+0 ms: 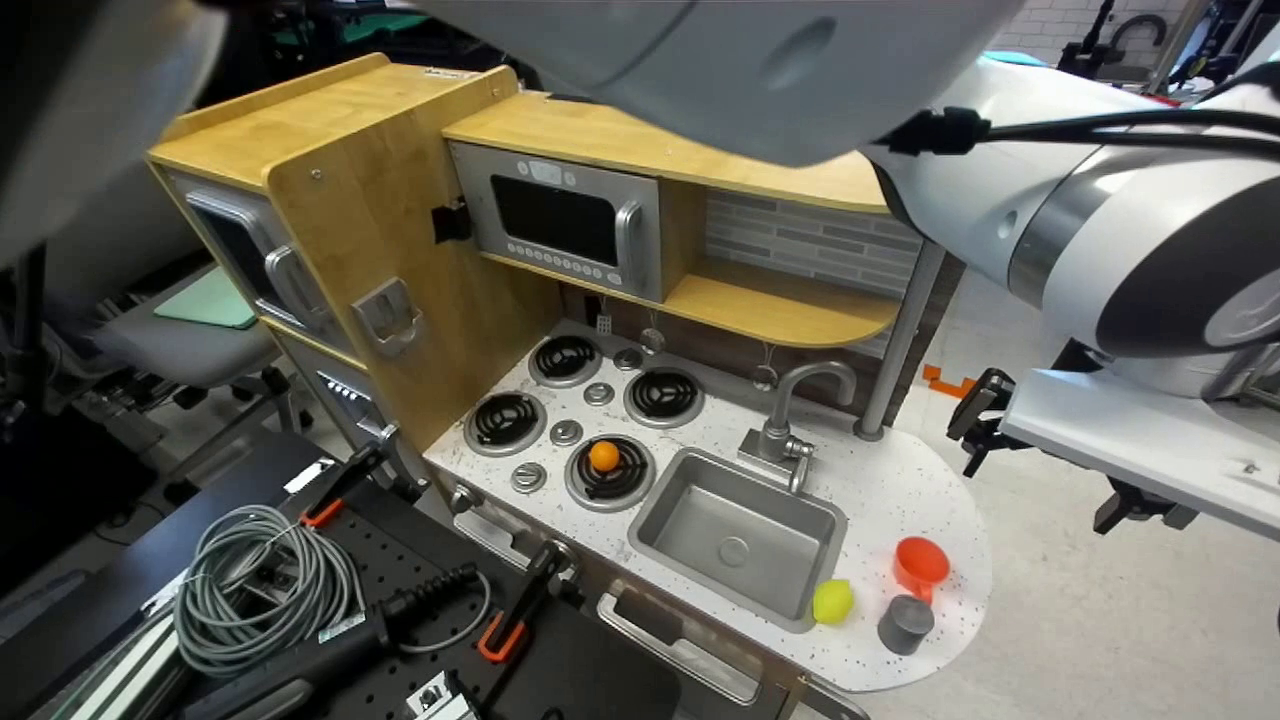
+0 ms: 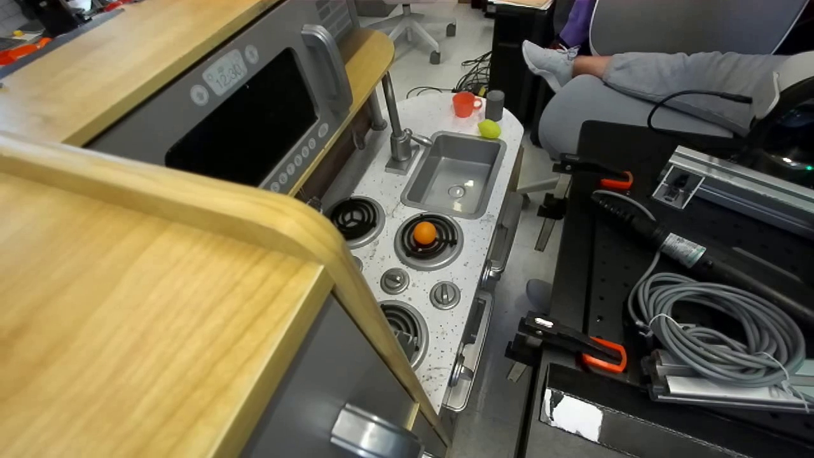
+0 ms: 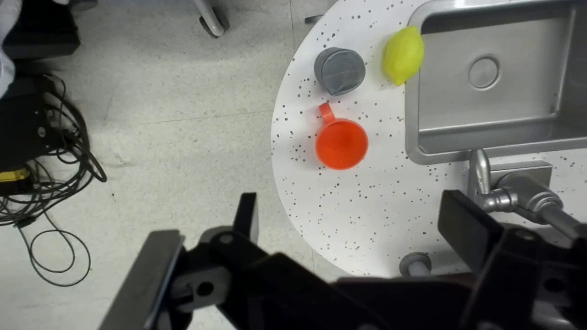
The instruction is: Move the grey cube to the right
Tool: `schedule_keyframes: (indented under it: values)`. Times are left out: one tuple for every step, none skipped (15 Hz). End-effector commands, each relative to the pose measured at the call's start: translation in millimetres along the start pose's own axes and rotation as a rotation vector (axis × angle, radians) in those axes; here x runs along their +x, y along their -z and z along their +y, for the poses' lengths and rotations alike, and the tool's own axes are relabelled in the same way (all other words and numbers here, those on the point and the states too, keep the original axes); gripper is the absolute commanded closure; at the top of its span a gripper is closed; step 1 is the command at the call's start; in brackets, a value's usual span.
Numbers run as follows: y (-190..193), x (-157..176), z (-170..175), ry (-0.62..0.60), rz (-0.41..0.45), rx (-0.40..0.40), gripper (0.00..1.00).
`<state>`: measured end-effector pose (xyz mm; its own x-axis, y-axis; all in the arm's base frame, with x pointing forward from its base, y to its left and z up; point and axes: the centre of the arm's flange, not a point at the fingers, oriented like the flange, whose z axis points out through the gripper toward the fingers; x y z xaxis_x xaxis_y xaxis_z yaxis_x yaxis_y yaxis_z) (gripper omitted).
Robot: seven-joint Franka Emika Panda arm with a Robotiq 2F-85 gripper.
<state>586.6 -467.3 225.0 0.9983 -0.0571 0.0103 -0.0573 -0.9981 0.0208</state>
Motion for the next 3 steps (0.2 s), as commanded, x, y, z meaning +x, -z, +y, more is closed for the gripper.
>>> schedule_keyframes:
  values:
    - [2.8, -2.1, -2.1, 0.004, -0.002, 0.001, 0.00]
    - [3.3, -4.0, -3.4, 0.007, -0.005, 0.003, 0.00]
    - [2.1, -5.2, -4.2, 0.008, -0.007, 0.004, 0.00]
